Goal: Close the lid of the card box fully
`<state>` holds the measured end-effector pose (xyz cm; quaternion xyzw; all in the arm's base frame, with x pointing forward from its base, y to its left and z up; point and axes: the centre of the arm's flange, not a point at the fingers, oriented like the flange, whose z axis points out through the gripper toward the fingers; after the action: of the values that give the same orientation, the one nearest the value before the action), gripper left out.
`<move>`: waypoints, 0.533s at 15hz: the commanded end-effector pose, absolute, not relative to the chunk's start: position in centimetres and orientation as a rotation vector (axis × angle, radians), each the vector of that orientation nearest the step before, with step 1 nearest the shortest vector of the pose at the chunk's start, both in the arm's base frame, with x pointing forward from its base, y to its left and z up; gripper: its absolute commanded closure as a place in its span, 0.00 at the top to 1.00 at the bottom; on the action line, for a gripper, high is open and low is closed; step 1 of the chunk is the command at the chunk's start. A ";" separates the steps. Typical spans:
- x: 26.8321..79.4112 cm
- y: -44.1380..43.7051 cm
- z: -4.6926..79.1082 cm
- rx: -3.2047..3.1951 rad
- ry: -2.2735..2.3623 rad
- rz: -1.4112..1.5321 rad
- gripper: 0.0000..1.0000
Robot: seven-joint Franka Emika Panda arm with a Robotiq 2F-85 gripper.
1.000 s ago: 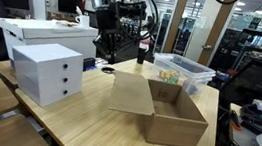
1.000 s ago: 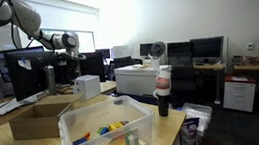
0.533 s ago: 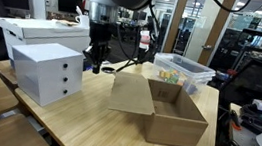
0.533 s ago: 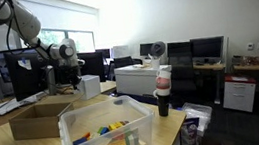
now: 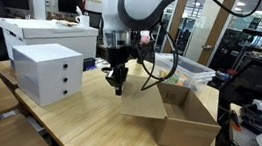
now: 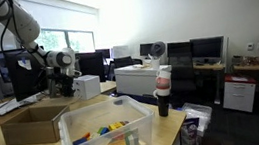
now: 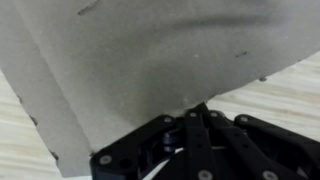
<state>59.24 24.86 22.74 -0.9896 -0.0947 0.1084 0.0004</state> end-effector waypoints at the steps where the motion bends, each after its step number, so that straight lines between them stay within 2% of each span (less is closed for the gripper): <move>1: 56.5 23.1 26.3 -3.158 -0.162 0.606 0.02; 8: 53.5 23.8 31.9 -3.212 0.137 1.154 0.02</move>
<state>54.52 23.32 29.70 -0.9518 0.0072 0.2882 -0.1043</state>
